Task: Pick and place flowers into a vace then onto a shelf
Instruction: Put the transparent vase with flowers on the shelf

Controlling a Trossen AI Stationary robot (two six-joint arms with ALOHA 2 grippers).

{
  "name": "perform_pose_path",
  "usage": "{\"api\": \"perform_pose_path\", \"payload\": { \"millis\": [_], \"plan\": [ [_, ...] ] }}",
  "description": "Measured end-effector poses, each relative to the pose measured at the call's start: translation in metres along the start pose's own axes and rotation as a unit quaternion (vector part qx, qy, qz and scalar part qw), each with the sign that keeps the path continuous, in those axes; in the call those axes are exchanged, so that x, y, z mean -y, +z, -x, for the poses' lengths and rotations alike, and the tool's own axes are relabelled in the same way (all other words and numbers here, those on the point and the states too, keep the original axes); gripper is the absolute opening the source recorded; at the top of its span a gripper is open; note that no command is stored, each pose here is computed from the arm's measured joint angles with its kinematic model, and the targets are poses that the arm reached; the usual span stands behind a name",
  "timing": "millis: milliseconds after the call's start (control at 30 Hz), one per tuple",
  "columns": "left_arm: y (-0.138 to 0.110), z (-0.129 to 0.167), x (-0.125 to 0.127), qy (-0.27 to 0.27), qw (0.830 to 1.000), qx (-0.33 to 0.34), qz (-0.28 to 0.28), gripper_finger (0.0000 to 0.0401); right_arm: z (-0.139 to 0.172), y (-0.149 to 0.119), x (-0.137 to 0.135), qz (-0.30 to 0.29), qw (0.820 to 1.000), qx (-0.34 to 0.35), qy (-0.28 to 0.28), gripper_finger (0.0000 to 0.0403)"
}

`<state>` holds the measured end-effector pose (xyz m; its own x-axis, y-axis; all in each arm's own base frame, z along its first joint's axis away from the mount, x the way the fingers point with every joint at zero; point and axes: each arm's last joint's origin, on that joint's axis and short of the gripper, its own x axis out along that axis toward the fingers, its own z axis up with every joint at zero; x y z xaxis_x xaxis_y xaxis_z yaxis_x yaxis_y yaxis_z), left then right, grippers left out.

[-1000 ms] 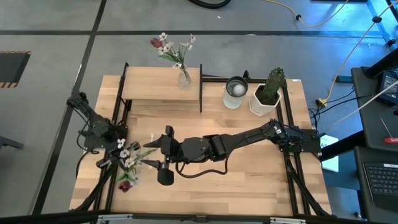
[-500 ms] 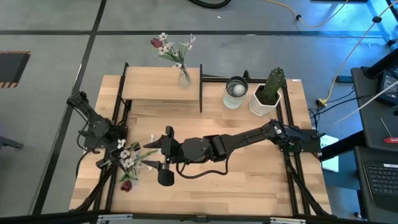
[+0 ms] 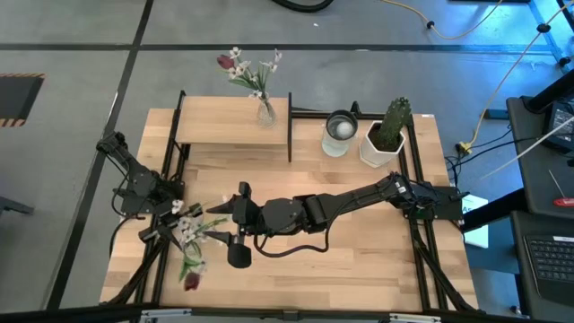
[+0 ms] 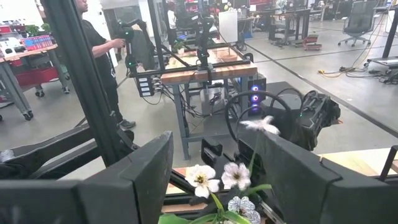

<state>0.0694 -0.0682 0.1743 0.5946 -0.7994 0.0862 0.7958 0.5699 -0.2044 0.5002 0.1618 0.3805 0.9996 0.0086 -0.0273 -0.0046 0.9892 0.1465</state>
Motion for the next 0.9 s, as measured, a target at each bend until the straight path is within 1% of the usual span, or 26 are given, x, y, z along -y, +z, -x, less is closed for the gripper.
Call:
{"api": "perform_pose_path", "payload": {
  "millis": [300, 400, 567, 767, 833, 900],
  "plan": [
    [0.008, 0.001, 0.003, -0.021, 1.000, 0.005, 0.009, 0.0086, 0.000, 0.000, -0.001, 0.000, 1.000, -0.001, 0.005, 0.0243],
    [0.009, 0.002, 0.004, -0.018, 1.000, -0.015, 0.014, 0.0086, 0.000, 0.000, -0.001, 0.000, 1.000, -0.001, 0.006, 0.0243],
    [0.010, 0.005, 0.004, -0.001, 0.997, -0.071, 0.030, 0.0086, 0.001, 0.000, -0.002, 0.000, 1.000, -0.001, 0.007, 0.0243],
    [0.027, 0.013, 0.010, 0.004, 0.994, -0.100, 0.040, 0.0086, 0.001, 0.000, -0.002, 0.000, 1.000, -0.001, 0.008, 0.0243],
    [0.034, 0.018, 0.013, 0.011, 0.992, -0.118, 0.045, 0.0086, 0.001, 0.000, -0.002, 0.000, 1.000, -0.001, 0.008, 0.0243],
    [0.041, 0.022, 0.015, 0.022, 0.992, -0.116, 0.051, 0.0086, 0.001, 0.000, -0.002, 0.001, 1.000, -0.001, 0.008, 0.0243]
  ]
}}
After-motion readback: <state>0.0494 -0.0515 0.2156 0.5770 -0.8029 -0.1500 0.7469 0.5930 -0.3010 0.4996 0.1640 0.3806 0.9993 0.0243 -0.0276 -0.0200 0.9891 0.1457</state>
